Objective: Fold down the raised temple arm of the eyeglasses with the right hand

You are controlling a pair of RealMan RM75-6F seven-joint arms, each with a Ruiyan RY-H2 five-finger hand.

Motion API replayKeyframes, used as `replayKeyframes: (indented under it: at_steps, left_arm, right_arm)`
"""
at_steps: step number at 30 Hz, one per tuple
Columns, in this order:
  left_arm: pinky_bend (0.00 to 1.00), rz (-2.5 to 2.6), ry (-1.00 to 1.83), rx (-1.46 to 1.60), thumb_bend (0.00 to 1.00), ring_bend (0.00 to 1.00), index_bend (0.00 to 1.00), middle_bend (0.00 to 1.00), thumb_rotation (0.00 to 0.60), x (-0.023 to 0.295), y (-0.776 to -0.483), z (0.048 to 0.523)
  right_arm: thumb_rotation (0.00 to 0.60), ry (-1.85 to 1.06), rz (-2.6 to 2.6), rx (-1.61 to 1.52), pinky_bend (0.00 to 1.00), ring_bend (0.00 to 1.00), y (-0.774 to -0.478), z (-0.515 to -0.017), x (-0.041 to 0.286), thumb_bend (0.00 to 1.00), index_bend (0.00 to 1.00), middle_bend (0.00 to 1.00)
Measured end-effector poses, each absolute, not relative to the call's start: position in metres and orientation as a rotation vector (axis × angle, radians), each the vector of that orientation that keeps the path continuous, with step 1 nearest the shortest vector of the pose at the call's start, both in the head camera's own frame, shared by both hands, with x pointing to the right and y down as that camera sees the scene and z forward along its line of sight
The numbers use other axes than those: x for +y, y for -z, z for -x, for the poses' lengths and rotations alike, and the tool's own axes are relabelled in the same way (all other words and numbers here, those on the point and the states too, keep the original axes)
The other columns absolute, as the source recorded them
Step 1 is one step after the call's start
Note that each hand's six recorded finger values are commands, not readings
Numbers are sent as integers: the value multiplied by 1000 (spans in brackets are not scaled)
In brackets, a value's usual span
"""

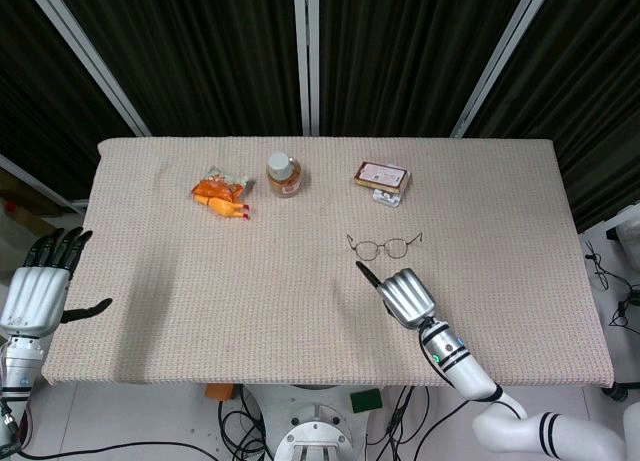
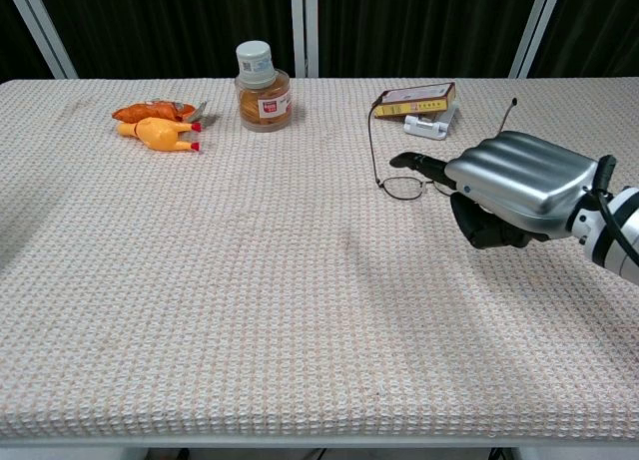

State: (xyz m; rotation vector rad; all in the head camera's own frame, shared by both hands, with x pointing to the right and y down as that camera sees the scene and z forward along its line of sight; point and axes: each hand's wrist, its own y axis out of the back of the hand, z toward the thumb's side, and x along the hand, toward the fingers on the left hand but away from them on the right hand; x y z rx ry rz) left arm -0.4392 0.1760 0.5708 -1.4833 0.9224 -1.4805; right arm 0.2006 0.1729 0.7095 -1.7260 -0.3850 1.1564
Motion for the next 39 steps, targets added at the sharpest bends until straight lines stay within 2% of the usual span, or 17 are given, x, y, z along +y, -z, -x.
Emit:
replayKeyframes:
  at_steps: [13, 28, 39]
  left_arm:
    - [121, 1496, 1480, 913, 69, 23, 78, 67, 430, 175, -575, 440]
    - [121, 1515, 1514, 899, 68, 23, 78, 67, 429, 177, -584, 447]
    - [121, 1520, 1510, 884, 69, 23, 79, 67, 431, 176, -586, 444]
  right_arm:
    - [600, -1138, 1746, -401, 791, 902, -724, -175, 167, 1000, 0, 931]
    - [600, -1158, 1726, -432, 794, 907, -740, -153, 141, 1000, 0, 939]
    - [600, -1258, 1641, -458, 794, 902, -747, -173, 125, 1000, 0, 939]
